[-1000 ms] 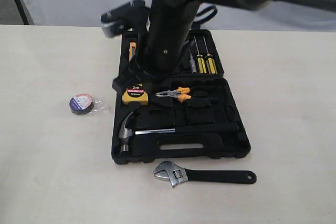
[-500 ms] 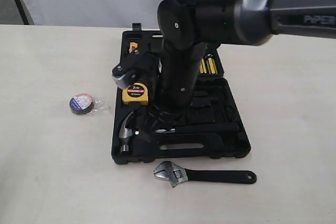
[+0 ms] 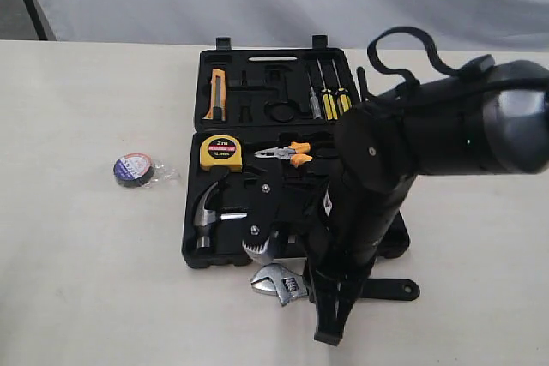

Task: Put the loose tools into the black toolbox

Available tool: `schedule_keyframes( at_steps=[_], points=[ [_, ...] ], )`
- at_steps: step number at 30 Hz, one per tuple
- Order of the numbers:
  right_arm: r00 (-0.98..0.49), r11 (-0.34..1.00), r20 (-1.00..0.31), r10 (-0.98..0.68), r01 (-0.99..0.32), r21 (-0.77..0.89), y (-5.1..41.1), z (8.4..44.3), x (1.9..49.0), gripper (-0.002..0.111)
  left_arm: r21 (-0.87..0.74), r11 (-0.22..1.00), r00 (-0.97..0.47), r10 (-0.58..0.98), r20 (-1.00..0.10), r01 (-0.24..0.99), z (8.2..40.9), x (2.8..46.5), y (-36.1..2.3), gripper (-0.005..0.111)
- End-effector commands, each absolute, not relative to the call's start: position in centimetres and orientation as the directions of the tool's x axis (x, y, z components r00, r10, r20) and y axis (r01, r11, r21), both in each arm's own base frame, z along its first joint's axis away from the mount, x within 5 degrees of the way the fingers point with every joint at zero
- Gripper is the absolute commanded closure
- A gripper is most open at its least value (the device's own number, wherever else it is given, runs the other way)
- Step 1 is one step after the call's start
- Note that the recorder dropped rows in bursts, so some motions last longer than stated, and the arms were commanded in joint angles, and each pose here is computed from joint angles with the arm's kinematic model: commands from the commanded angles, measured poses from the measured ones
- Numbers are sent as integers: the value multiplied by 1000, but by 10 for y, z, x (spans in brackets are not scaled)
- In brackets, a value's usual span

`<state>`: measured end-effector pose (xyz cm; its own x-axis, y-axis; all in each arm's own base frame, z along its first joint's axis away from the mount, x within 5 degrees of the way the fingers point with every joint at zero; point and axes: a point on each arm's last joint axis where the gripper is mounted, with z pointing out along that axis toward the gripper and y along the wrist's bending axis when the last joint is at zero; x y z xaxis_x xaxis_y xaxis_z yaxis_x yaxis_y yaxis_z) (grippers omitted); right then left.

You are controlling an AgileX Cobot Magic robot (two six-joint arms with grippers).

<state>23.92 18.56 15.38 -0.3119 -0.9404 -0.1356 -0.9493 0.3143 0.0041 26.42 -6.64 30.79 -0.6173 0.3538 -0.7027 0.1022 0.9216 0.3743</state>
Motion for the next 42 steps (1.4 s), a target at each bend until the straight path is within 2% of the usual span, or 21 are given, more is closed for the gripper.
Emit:
schedule_keyframes(
  at_steps=[1,11,16,26,32,36,38,39,41,42],
  points=[
    [-272,287,-194,-942,-956,-53,183,148,239,65,350,932,-614,334,-715,100,307,263,-66,105],
    [-279,296,-199,-940,-953,-63,186,134,244,65,350,932,-614,334,-715,100,307,263,-66,105],
    [-330,340,-174,-928,-940,-36,186,122,245,65,350,932,-614,334,-715,100,307,263,-66,105],
    [-469,484,-213,-857,-875,-21,164,123,264,65,350,932,-614,334,-715,100,307,263,-66,105],
    [-388,382,-220,-895,-921,72,170,116,257,65,350,932,-614,334,-715,100,307,263,-66,105],
    [-394,379,-184,-900,-918,114,171,98,256,65,350,932,-614,334,-715,100,307,263,-66,105],
    [-374,354,-161,-913,-925,137,170,91,253,70,350,932,-614,334,-715,100,307,263,-66,105],
    [-368,347,-152,-917,-926,148,170,90,253,77,350,932,-614,334,-715,100,307,263,-66,105],
    [-358,334,-145,-923,-928,166,172,93,253,104,350,932,-614,334,-715,100,307,263,-66,105],
    [-353,327,-143,-925,-929,176,173,96,254,108,350,932,-614,334,-715,100,307,263,-66,105]
  ],
)
